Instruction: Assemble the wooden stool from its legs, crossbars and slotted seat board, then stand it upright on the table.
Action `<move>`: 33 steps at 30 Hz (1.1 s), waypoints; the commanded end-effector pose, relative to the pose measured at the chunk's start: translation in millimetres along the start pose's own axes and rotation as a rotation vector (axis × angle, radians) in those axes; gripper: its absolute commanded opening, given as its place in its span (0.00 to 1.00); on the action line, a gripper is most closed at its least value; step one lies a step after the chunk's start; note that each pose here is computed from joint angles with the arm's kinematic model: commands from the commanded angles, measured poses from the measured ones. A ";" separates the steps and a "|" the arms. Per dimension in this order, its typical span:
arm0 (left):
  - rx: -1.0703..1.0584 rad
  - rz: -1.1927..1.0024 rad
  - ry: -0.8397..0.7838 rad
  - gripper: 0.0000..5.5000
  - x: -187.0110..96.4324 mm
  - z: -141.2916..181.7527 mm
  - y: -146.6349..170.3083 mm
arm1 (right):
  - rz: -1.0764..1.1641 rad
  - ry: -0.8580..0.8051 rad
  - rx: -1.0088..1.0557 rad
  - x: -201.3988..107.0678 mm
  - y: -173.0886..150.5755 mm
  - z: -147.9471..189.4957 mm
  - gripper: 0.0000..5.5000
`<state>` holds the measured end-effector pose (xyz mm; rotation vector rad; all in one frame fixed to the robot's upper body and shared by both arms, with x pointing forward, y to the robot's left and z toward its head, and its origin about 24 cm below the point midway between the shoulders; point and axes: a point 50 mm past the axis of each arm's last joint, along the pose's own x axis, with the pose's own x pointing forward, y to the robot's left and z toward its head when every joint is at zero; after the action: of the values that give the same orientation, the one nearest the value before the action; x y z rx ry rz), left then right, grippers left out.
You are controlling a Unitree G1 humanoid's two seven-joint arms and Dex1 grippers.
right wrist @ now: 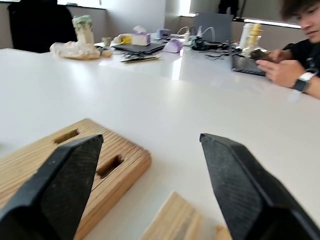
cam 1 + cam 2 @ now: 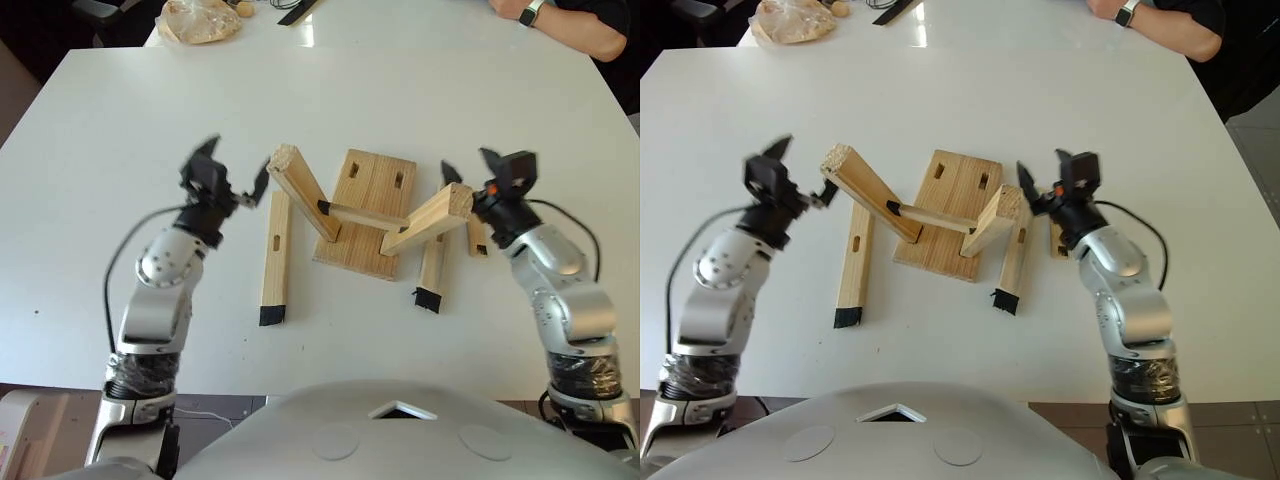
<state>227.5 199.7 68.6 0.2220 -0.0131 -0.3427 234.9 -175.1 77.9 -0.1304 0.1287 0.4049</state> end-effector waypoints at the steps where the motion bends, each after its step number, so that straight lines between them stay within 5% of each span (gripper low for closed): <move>1: -0.133 -0.083 0.006 0.81 -3.2 -12.4 -17.5 | 0.118 0.108 -0.054 -7.7 13.2 -28.8 0.65; 14: 0.046 -0.182 0.312 0.81 -40.8 -87.3 -24.9 | 0.093 0.324 -0.180 -27.5 -21.9 -72.4 0.65; 33: 0.146 -0.141 0.267 0.81 -41.4 -78.1 25.5 | -0.009 0.431 -0.310 -54.2 -83.3 -78.0 0.65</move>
<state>210.0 241.0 12.0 0.3810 0.1308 -0.4490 217.8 -271.2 25.8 -0.5003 0.4118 0.3991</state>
